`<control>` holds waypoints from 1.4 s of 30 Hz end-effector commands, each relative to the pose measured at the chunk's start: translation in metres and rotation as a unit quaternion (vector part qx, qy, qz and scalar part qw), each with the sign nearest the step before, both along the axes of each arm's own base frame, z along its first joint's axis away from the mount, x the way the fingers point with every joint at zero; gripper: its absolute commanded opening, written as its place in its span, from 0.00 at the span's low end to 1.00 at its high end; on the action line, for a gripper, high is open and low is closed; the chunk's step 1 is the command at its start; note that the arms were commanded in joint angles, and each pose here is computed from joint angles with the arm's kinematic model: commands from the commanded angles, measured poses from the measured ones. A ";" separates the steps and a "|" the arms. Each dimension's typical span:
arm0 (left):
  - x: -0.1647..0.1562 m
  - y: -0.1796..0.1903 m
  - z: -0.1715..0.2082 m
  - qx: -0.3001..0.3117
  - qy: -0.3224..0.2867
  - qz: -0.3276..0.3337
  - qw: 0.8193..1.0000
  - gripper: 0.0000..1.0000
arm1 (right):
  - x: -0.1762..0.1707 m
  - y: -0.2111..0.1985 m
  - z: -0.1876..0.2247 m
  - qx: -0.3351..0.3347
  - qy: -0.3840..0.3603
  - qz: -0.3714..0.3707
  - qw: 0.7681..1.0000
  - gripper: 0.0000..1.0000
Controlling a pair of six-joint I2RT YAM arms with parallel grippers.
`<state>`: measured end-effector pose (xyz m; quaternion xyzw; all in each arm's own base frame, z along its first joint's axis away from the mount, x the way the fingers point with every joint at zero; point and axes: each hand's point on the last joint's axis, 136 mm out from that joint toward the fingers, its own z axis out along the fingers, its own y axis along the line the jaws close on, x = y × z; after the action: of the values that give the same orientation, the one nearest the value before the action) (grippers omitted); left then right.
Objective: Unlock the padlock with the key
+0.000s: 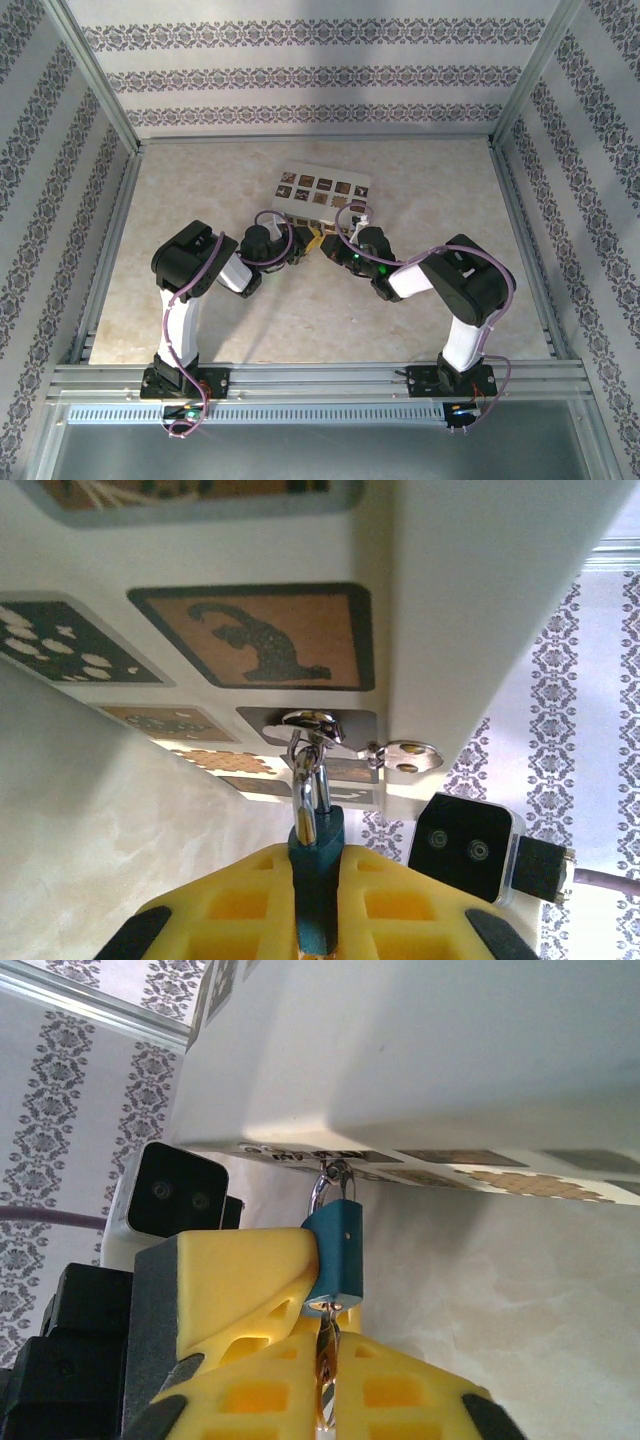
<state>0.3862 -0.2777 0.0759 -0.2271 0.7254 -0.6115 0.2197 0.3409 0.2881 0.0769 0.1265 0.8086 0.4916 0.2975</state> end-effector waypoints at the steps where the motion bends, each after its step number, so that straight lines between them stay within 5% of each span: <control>1: 0.002 0.001 0.019 -0.006 -0.030 0.015 0.999 0.11 | 0.000 0.005 0.045 0.042 -0.056 0.004 0.998 0.17; 8: -0.003 0.003 0.035 0.008 -0.033 0.023 0.999 0.10 | -0.014 -0.022 0.051 -0.006 -0.085 -0.007 0.996 0.29; 14: -0.005 -0.003 0.046 0.003 -0.020 0.023 1.000 0.09 | -0.036 -0.042 0.088 -0.156 -0.211 0.036 0.964 0.36; 20: -0.009 -0.003 0.050 0.017 0.008 0.031 0.999 0.09 | -0.060 -0.063 0.133 -0.366 -0.364 0.084 0.853 0.48; 25: -0.012 -0.001 0.051 0.029 0.037 0.036 0.998 0.05 | -0.070 -0.071 0.150 -0.444 -0.448 0.118 0.767 0.61; 34: -0.013 -0.001 0.058 0.012 0.046 0.047 0.998 0.03 | -0.084 -0.055 0.140 -0.572 -0.561 0.244 0.546 0.84; 37: -0.012 -0.004 0.059 0.005 0.047 0.047 0.998 0.02 | -0.081 -0.052 0.129 -0.607 -0.564 0.273 0.489 0.98; 42: -0.011 -0.008 0.061 -0.020 0.054 0.050 0.997 0.01 | -0.074 -0.042 0.121 -0.610 -0.566 0.286 0.476 0.98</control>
<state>0.3656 -0.2728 0.1028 -0.3135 0.7478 -0.5538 0.1893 0.2617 0.2407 0.1895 -0.6083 0.5834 -0.0703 0.5336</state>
